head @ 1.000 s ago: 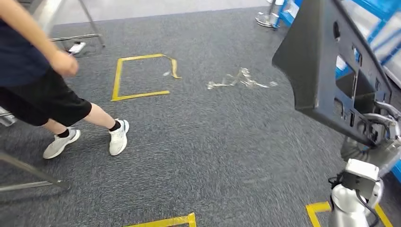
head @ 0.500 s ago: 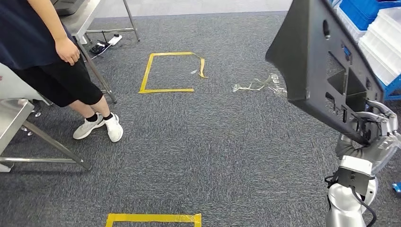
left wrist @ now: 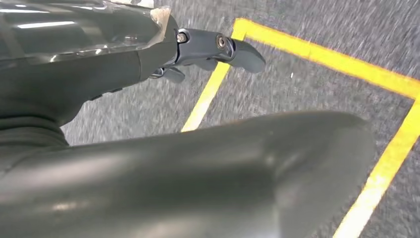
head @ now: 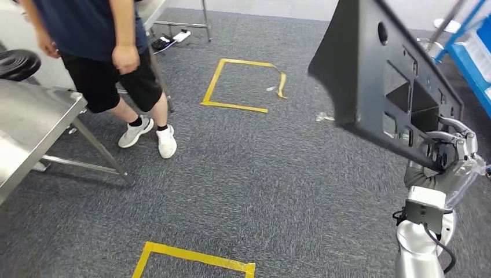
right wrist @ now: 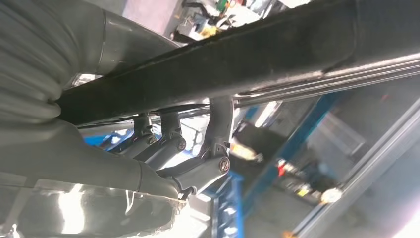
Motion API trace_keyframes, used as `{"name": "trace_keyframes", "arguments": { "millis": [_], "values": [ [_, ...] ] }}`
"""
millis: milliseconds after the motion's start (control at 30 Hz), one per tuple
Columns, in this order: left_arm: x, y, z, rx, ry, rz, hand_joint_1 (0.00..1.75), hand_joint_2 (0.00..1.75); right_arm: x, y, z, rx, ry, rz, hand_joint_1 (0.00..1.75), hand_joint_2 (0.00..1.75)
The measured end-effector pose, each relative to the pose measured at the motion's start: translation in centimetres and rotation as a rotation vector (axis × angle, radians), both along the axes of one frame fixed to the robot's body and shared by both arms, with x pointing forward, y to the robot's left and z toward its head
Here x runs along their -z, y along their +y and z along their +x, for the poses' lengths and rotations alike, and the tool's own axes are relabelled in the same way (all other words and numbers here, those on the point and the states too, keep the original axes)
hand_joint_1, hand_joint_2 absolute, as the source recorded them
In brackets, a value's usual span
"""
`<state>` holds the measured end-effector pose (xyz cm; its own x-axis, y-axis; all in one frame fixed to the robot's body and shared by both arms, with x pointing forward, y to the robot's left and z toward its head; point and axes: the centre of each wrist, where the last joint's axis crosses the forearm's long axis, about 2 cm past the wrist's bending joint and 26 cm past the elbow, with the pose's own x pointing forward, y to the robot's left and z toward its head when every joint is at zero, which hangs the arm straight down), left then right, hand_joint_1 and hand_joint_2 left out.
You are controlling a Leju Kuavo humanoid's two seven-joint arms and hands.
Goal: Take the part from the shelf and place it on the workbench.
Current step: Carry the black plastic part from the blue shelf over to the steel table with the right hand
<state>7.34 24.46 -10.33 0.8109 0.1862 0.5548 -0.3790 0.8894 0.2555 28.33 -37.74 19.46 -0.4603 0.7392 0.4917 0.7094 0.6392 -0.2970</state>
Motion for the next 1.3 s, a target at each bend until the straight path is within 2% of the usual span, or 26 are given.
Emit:
{"name": "trace_keyframes", "arguments": {
  "millis": [433,1300],
  "values": [
    [0.1,-0.1,-0.4,-0.003,0.012,-0.004,0.00,0.00,0.2,0.5,0.1,-0.012,0.015,-0.002,1.75,1.75],
    [-0.1,-0.6,0.2,0.001,0.006,-0.012,0.00,0.00,0.5,1.5,0.5,-0.044,0.043,-0.017,1.75,1.75]
  ]
}}
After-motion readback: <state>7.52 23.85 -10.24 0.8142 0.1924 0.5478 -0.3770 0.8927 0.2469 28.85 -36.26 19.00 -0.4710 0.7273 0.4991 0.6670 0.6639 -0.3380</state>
